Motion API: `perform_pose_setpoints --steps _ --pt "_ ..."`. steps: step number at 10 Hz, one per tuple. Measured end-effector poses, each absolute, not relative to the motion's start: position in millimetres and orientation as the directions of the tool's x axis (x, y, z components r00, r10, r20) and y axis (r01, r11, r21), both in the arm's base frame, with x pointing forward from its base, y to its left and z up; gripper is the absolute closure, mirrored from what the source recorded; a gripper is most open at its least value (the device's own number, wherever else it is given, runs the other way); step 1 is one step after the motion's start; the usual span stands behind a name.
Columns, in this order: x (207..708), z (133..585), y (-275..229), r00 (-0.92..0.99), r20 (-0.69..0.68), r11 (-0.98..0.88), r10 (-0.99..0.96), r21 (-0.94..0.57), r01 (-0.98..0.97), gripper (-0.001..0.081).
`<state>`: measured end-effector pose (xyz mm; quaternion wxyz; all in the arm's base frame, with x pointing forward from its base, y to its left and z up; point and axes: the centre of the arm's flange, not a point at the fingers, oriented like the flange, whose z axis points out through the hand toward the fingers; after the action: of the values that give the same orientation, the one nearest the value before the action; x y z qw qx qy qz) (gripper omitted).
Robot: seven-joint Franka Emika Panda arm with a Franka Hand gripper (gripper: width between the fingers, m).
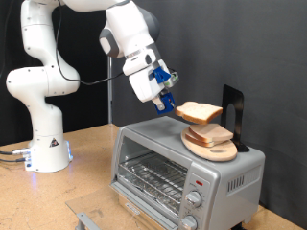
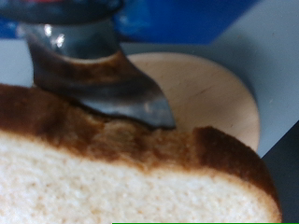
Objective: Make a piece of toast with the oven
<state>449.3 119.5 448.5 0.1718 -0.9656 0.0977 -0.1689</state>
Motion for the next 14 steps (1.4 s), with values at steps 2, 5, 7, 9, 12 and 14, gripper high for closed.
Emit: perform_pose_setpoints --steps 2,5,7,9,12,14 --pt "446 451 116 0.931 0.276 -0.921 -0.239 -0.368 -0.127 0.0367" --pt "434 447 100 0.935 0.317 -0.921 -0.160 -0.388 -0.026 0.0367" --pt "414 445 76 0.942 0.308 -0.924 -0.131 -0.384 -0.003 0.0367" --pt "397 444 50 0.939 0.295 -0.917 -0.175 -0.396 -0.046 0.0367" --pt "376 447 8 0.911 0.310 -0.898 -0.273 -0.421 -0.126 0.0367" --pt "361 452 -12 0.916 0.283 -0.890 -0.285 -0.433 -0.143 0.0367"
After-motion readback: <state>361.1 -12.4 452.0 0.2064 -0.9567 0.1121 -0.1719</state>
